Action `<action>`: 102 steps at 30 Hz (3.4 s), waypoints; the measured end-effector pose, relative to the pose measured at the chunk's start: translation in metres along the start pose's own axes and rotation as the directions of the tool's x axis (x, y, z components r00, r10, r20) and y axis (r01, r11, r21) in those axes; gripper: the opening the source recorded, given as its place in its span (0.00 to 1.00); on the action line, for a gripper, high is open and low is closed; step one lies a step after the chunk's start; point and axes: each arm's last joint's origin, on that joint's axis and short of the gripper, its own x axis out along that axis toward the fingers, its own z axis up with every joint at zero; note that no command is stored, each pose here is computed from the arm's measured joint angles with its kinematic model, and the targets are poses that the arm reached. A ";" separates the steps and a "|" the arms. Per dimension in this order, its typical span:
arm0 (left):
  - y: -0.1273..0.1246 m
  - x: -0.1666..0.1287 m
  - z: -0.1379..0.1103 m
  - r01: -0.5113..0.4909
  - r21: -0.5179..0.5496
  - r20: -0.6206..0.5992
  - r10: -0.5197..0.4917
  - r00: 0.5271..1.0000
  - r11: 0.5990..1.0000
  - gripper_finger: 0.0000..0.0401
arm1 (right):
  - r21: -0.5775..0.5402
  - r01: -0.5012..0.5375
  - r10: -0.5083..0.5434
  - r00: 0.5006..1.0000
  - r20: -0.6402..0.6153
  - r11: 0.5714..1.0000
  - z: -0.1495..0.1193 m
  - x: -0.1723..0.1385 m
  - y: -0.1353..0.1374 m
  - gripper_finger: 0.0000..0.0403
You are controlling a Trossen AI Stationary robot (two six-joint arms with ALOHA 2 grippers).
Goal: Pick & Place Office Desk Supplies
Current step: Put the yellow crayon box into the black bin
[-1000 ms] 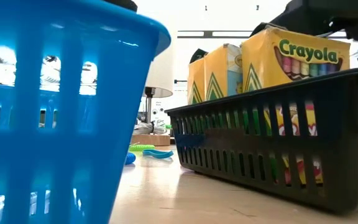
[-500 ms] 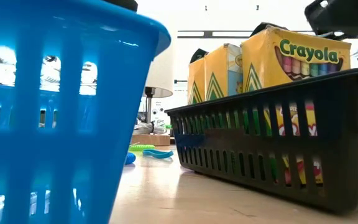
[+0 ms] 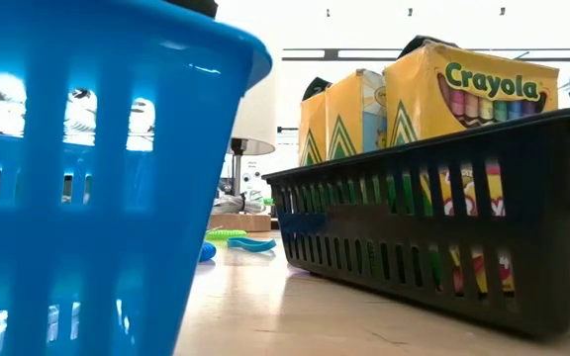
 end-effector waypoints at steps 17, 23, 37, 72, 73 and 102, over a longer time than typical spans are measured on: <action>-0.001 0.000 0.000 0.018 0.014 0.004 -0.018 1.000 1.000 0.13 | 0.222 0.093 0.002 0.920 -0.392 0.971 -0.041 0.033 0.008 0.36; -0.001 0.000 0.001 0.021 0.010 0.011 -0.022 1.000 1.000 0.13 | 0.192 0.089 0.003 0.901 -0.434 0.977 -0.049 0.035 0.011 0.36; -0.002 0.000 0.001 0.061 0.011 0.014 -0.061 0.998 0.998 0.13 | 0.228 0.119 -0.010 0.903 -0.429 0.966 -0.056 0.047 -0.005 0.57; -0.002 0.000 0.002 0.065 0.020 0.020 -0.065 0.998 0.998 0.13 | 0.309 0.057 0.045 0.949 -0.313 0.949 -0.060 0.084 -0.013 0.17; -0.002 0.000 0.002 0.065 0.021 0.020 -0.065 0.998 0.998 0.13 | 0.305 0.042 0.051 0.955 -0.292 0.951 -0.059 0.085 -0.011 0.17; -0.002 0.000 0.004 0.062 0.022 0.041 -0.063 0.997 0.998 0.13 | -0.091 0.113 -0.060 0.887 0.457 0.989 -0.003 0.063 0.029 0.17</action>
